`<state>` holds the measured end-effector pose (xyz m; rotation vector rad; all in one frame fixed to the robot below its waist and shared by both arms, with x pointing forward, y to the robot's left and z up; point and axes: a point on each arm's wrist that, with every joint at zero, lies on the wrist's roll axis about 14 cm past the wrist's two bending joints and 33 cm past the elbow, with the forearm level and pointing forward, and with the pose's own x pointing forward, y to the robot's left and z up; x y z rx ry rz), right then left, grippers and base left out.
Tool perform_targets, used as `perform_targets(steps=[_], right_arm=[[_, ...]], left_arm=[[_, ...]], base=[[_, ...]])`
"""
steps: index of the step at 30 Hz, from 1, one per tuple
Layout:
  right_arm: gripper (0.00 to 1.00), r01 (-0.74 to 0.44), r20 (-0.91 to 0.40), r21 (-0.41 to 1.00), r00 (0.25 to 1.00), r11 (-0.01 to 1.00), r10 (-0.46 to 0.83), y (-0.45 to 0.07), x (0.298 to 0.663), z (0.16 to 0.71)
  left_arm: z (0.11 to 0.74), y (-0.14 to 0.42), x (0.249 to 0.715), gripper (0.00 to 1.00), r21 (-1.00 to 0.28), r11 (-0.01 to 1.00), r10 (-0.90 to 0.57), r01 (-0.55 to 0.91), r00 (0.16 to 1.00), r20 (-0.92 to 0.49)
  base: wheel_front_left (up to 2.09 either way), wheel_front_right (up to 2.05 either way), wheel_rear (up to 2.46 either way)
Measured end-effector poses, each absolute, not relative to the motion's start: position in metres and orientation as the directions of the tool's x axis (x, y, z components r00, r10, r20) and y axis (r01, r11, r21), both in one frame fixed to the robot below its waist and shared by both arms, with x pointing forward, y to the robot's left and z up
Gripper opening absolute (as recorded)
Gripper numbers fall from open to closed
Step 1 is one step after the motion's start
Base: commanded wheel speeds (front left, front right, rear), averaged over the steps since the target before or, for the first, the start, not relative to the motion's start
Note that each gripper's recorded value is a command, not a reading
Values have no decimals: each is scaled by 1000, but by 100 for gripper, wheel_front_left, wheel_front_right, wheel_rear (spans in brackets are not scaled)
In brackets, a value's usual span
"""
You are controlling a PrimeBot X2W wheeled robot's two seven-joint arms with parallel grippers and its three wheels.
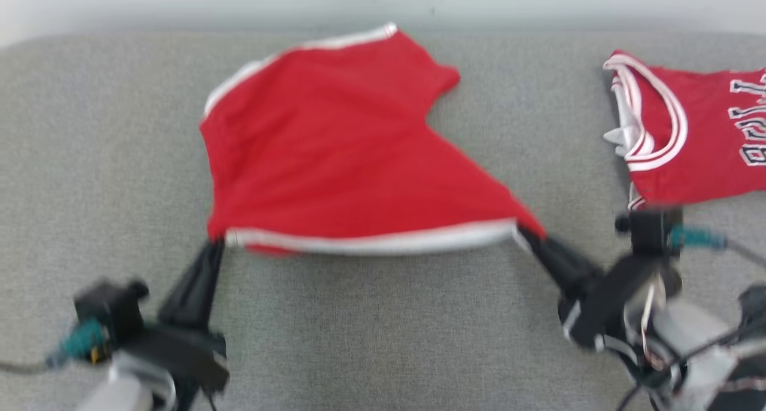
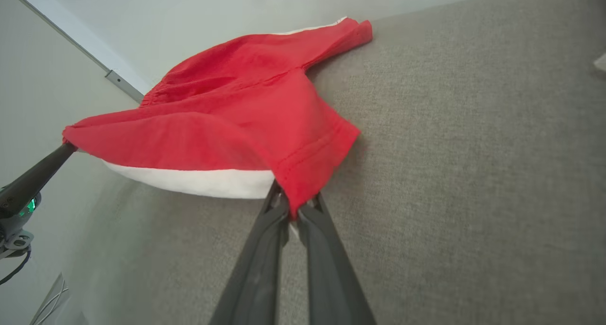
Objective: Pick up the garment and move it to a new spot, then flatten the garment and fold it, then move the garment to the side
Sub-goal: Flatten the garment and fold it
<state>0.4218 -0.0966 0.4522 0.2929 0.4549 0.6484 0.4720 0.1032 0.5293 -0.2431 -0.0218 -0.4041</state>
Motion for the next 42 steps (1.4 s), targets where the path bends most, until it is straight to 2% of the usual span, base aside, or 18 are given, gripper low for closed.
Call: perform_targets(steps=[12,17,24,32,37,42], right_arm=[[0,-443,-464,420,645,792,607,-120,322,409],[0,-431,-473,430,641,793,605,-119,298,409],[0,-429,-513,458,587,778,626,-104,262,405],[0,-432,-444,430,664,793,602,-100,281,432],[0,-466,-352,373,729,802,587,-99,310,465],[0,-511,-279,308,758,802,590,-95,349,495]], left_arm=[[497,108,390,0,-210,925,-330,317,943,-34],[492,119,367,0,-219,941,-278,260,959,-57],[483,139,342,0,-207,958,-221,198,971,-95],[492,135,343,0,-198,957,-228,213,972,-58],[518,131,359,0,-166,953,-254,256,967,31],[548,127,384,0,-125,946,-284,298,951,121]], base=[[0,0,0],[0,0,0],[0,0,0],[0,0,0],[0,0,0],[0,0,0]])
